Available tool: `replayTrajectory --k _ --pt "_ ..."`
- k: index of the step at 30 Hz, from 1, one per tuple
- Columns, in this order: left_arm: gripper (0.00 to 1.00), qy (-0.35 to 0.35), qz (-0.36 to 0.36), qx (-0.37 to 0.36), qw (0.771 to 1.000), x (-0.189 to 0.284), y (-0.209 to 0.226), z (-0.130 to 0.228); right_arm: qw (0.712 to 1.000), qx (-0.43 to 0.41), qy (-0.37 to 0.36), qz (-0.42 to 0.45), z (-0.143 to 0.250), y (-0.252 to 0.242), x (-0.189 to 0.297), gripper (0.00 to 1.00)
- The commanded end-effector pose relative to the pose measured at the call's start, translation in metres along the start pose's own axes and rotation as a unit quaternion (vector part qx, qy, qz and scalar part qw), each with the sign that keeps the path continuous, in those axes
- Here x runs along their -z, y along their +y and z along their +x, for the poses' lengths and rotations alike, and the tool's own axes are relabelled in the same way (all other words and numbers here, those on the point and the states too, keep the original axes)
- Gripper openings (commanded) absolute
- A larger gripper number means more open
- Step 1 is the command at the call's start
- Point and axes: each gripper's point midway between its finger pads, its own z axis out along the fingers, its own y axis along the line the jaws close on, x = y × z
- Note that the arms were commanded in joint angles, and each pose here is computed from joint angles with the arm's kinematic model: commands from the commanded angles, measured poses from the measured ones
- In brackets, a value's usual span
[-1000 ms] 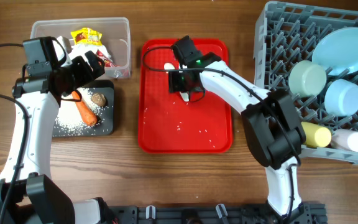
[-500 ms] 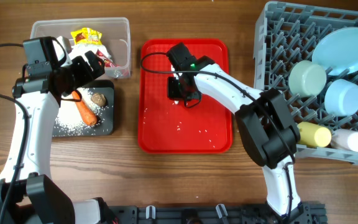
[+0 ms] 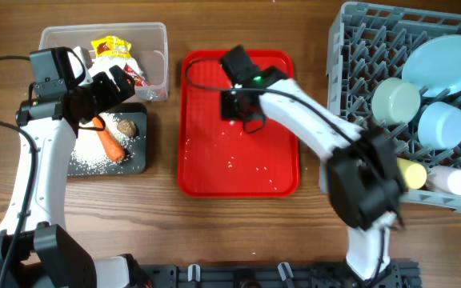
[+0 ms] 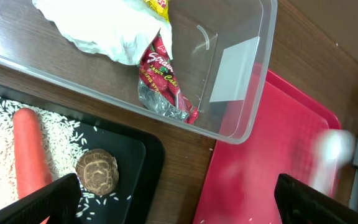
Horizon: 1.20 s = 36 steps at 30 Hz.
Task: Sort waste into correct bins and load items into the dishwasher rack
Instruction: 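Carry the white spoon with the right gripper and drop it in the rack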
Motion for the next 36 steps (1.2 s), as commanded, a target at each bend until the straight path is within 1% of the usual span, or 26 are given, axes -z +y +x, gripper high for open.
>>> replayTrajectory --k 1,2,4,7,9,11,15,16,17,18,19,20,21,24,27,28,30,31,32,33,34,36 --pt "1.0 -0.001 -0.001 0.003 1.0 -0.001 0.001 -0.002 0.99 0.01 -0.135 0.033 -0.041 -0.029 0.119 0.04" --pt "1.0 -0.001 -0.001 0.003 1.0 -0.001 0.001 -0.002 0.987 0.006 -0.151 0.047 -0.043 -0.042 0.141 0.04" --pt "1.0 -0.001 -0.001 0.003 1.0 -0.001 0.001 -0.002 0.98 -0.028 -0.177 0.088 -0.041 -0.082 0.185 0.04" --pt "1.0 -0.001 -0.001 0.003 1.0 -0.001 0.001 -0.002 0.971 -0.085 -0.171 0.144 -0.026 -0.144 0.219 0.04" --pt "1.0 -0.001 -0.001 0.003 1.0 -0.001 0.001 -0.002 0.967 -0.123 -0.134 0.181 -0.009 -0.182 0.224 0.04" --pt "1.0 -0.001 -0.001 0.003 1.0 -0.001 0.001 -0.002 0.961 -0.155 -0.095 0.206 0.009 -0.213 0.217 0.04" --pt "1.0 -0.001 -0.001 0.003 1.0 -0.001 0.001 -0.002 0.955 -0.187 -0.047 0.227 0.035 -0.243 0.195 0.05" --pt "1.0 -0.001 -0.001 0.003 1.0 -0.001 0.001 -0.002 0.954 -0.188 -0.042 0.229 0.038 -0.245 0.191 0.1" --pt "1.0 -0.001 -0.001 0.003 1.0 -0.001 0.001 -0.002 0.954 -0.189 -0.035 0.23 0.042 -0.246 0.187 0.32" --pt "1.0 -0.001 -0.001 0.003 1.0 -0.001 0.001 -0.002 0.954 -0.188 -0.033 0.23 0.043 -0.247 0.186 0.59" --pt "1.0 -0.001 -0.001 0.003 1.0 -0.001 0.001 -0.002 0.954 -0.188 -0.034 0.23 0.042 -0.247 0.186 0.67" --pt "1.0 -0.001 -0.001 0.003 1.0 -0.001 0.001 -0.002 0.954 -0.189 -0.036 0.229 0.041 -0.247 0.186 0.71" --pt "1.0 -0.001 -0.001 0.003 1.0 -0.001 0.001 -0.002 0.955 -0.188 -0.037 0.227 0.041 -0.246 0.186 0.72" --pt "1.0 -0.001 -0.001 0.003 1.0 -0.001 0.001 -0.002 0.956 -0.189 -0.038 0.22 0.041 -0.243 0.187 0.72" --pt "1.0 -0.001 -0.001 0.003 1.0 -0.001 0.001 -0.002 0.96 -0.189 -0.057 0.198 0.038 -0.235 0.196 0.71" --pt "1.0 -0.001 -0.001 0.003 1.0 -0.001 0.001 -0.002 0.966 -0.176 -0.075 0.172 0.035 -0.226 0.205 0.71" --pt "1.0 -0.001 -0.001 0.003 1.0 -0.001 0.001 -0.002 0.98 -0.122 -0.123 0.099 0.027 -0.198 0.23 0.69" --pt "1.0 -0.001 -0.001 0.003 1.0 -0.001 0.001 -0.002 0.979 -0.105 -0.16 0.075 0.024 -0.187 0.252 0.68" --pt "1.0 -0.001 -0.001 0.003 1.0 -0.001 0.001 -0.002 0.971 -0.096 -0.21 0.065 0.022 -0.18 0.282 0.67" --pt "1.0 -0.001 -0.001 0.003 1.0 -0.001 0.001 -0.002 0.956 -0.088 -0.274 0.061 0.023 -0.176 0.32 0.8" --pt "1.0 -0.001 -0.001 0.003 1.0 -0.001 0.001 -0.002 0.936 -0.085 -0.336 0.063 0.027 -0.174 0.354 1.0" --pt "1.0 -0.001 -0.001 0.003 1.0 -0.001 0.001 -0.002 0.904 -0.078 -0.418 0.049 0.042 -0.168 0.403 1.0"
